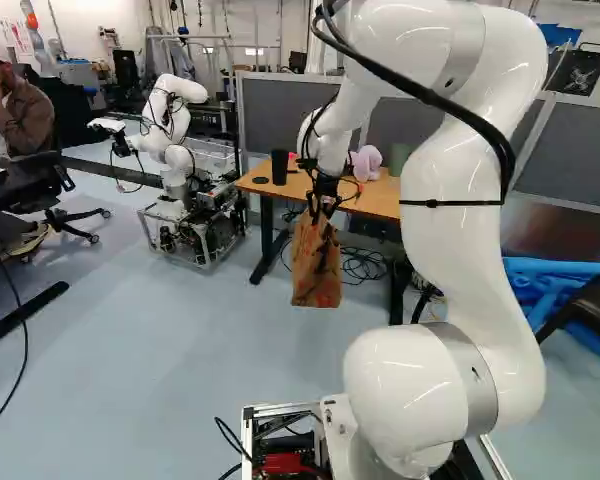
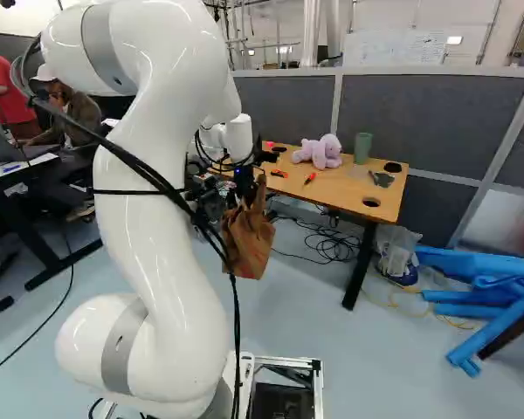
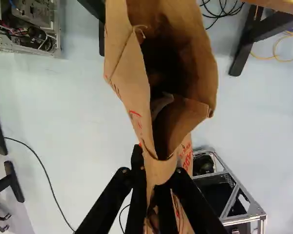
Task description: Pick up the bag on the ground and place it on the table
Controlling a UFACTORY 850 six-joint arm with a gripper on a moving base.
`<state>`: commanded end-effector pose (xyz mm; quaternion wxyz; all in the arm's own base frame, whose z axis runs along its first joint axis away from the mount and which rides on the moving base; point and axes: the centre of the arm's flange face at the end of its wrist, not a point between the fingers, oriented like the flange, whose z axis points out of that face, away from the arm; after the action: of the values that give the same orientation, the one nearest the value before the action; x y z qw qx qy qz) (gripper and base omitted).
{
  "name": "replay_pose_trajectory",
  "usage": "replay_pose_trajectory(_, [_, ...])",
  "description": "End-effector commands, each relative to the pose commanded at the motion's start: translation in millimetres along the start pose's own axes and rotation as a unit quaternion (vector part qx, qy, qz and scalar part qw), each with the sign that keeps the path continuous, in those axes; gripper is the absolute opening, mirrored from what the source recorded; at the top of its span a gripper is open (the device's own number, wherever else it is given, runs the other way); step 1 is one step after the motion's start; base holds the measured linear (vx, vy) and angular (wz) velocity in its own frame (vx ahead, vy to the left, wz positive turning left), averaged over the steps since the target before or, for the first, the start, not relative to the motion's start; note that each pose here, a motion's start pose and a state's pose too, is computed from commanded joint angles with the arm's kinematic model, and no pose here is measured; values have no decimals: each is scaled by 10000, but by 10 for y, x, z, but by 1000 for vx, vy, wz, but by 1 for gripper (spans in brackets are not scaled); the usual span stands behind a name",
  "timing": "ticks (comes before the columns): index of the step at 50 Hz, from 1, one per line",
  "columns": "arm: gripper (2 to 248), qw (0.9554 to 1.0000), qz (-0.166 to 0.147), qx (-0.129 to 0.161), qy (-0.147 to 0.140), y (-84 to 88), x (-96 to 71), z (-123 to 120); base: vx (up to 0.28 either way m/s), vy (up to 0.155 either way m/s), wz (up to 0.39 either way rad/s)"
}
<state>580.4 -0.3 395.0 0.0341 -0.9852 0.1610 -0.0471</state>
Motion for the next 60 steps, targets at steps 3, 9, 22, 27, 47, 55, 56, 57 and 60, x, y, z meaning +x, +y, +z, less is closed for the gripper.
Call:
replay_pose_trajectory(3, [25, 10000, -2, 6, 11, -1, -7, -46, 0, 0, 0])
replay_pose_trajectory(9, [25, 10000, -6, 18, 35, -2, -20, -137, 0, 0, 0])
replay_pose_trajectory(22, [25, 10000, -16, 42, 83, -7, -48, -334, 0, 0, 0])
replay_pose_trajectory(27, [25, 9999, -20, 52, 101, -10, -54, -409, 0, 0, 0])
replay_pose_trajectory(47, [25, 9998, -37, 90, 171, -23, -75, -708, 0, 0, 0])
replay_pose_trajectory(55, [25, 9998, -44, 103, 193, -28, -85, -826, 0, 0, 0])
replay_pose_trajectory(56, [25, 9998, -45, 104, 192, -29, -87, -841, 0, 0, 0])
replay_pose_trajectory(57, [25, 9998, -46, 105, 191, -29, -89, -856, 0, 0, 0])
replay_pose_trajectory(60, [25, 9998, -49, 106, 184, -30, -95, -900, 0, 0, 0])
